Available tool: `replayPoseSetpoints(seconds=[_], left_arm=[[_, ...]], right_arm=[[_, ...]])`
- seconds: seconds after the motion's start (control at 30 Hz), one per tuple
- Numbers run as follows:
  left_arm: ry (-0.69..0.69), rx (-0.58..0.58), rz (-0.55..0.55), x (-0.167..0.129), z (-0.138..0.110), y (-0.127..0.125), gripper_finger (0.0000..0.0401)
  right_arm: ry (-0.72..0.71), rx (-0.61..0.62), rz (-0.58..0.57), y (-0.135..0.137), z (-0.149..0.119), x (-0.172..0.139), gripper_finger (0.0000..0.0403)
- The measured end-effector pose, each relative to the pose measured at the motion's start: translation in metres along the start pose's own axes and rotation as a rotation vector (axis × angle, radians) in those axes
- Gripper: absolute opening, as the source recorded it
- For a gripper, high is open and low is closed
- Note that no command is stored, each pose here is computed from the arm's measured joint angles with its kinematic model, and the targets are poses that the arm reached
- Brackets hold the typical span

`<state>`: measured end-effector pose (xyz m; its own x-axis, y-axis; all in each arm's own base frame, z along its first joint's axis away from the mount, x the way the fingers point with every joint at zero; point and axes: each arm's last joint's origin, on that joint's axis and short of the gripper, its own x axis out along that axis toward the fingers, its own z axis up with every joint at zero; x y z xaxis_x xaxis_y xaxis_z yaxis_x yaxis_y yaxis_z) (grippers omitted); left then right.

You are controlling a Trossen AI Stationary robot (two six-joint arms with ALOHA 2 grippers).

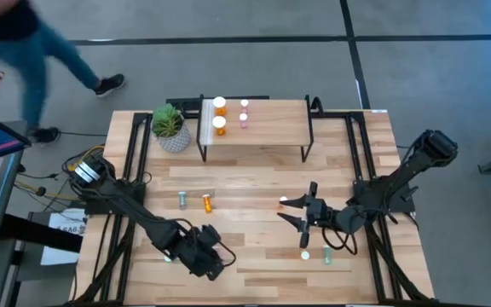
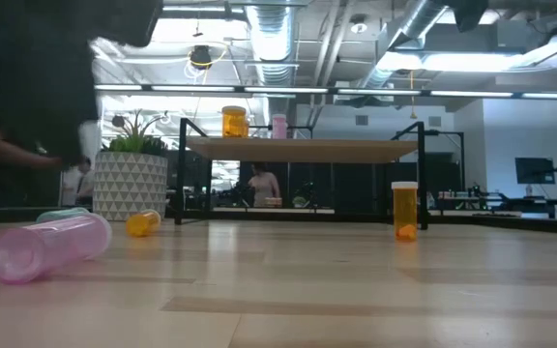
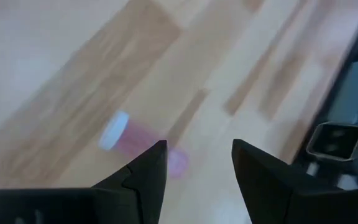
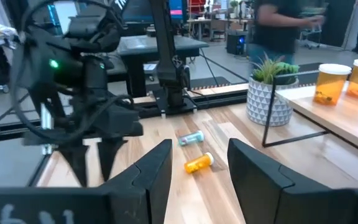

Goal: Pick and place medicine bottles onto shelf by color
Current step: Put the pink bottle aligned with the other pink pill bottle on the shelf

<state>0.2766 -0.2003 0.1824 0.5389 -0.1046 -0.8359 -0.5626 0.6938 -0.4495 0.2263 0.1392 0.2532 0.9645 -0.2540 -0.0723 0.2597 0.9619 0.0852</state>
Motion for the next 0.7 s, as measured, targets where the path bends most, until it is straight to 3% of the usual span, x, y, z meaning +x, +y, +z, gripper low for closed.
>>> replayPoseSetpoints(seconds=[0.2, 0.7], left_arm=[[0.066, -0.079, 0.035, 0.010, -0.010, -0.008, 0.0169], [0.025, -0.193, 0.139, 0.023, -0.011, 0.003, 0.0169]], right_arm=[[0.000, 0.000, 0.012, 0.002, 0.000, -0.002, 0.0178], [-0.005, -0.012, 0.013, 0.002, 0.000, -0.002, 0.0177]])
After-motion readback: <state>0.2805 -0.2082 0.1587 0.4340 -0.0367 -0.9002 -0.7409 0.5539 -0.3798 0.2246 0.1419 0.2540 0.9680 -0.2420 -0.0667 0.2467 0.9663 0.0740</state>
